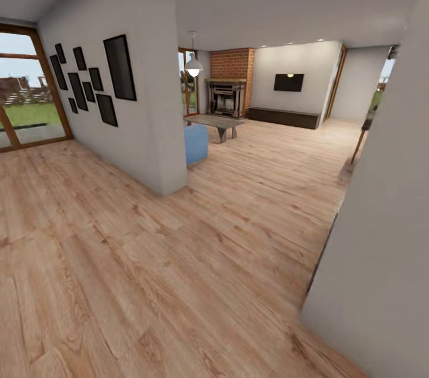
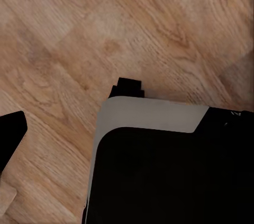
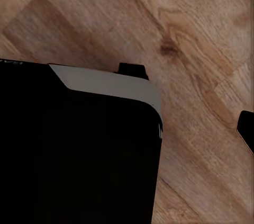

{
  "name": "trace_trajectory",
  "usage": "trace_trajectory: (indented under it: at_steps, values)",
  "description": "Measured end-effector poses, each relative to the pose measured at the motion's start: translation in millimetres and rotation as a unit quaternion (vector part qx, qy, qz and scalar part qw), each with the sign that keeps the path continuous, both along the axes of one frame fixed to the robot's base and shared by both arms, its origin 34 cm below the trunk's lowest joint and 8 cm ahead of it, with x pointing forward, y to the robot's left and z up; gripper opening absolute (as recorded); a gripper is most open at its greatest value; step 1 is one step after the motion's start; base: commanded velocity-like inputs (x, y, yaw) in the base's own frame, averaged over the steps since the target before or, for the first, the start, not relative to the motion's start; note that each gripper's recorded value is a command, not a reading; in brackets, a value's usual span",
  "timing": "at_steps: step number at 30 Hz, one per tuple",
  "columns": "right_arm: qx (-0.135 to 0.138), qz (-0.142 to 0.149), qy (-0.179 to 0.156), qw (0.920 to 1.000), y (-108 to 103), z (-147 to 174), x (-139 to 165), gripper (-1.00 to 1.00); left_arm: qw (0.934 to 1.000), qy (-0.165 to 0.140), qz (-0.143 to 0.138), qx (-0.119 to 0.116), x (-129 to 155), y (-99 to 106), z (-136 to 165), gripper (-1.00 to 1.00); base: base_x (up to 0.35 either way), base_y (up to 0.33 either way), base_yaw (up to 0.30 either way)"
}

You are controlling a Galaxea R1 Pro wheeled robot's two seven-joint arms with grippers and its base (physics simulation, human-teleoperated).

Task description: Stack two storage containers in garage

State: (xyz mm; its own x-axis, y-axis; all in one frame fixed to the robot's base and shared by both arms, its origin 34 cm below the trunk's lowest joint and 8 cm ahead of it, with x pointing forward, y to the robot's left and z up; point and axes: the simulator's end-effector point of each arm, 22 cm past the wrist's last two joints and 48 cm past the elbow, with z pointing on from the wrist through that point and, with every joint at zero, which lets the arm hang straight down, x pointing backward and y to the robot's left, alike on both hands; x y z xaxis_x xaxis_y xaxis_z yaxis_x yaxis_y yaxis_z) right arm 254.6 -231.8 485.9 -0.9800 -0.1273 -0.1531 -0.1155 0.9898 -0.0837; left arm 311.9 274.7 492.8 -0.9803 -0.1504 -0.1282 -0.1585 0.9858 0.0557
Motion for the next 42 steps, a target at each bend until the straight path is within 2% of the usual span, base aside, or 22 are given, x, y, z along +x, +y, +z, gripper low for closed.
trace_trajectory:
  at_steps: [42]
  values:
    - [0.001, 0.003, -0.001, 1.0, 1.4, 0.1, 0.6, 1.0, 1.0, 0.0, 0.0, 0.0, 0.1, 0.1, 0.0, 1.0, 0.323, 0.0, 0.0]
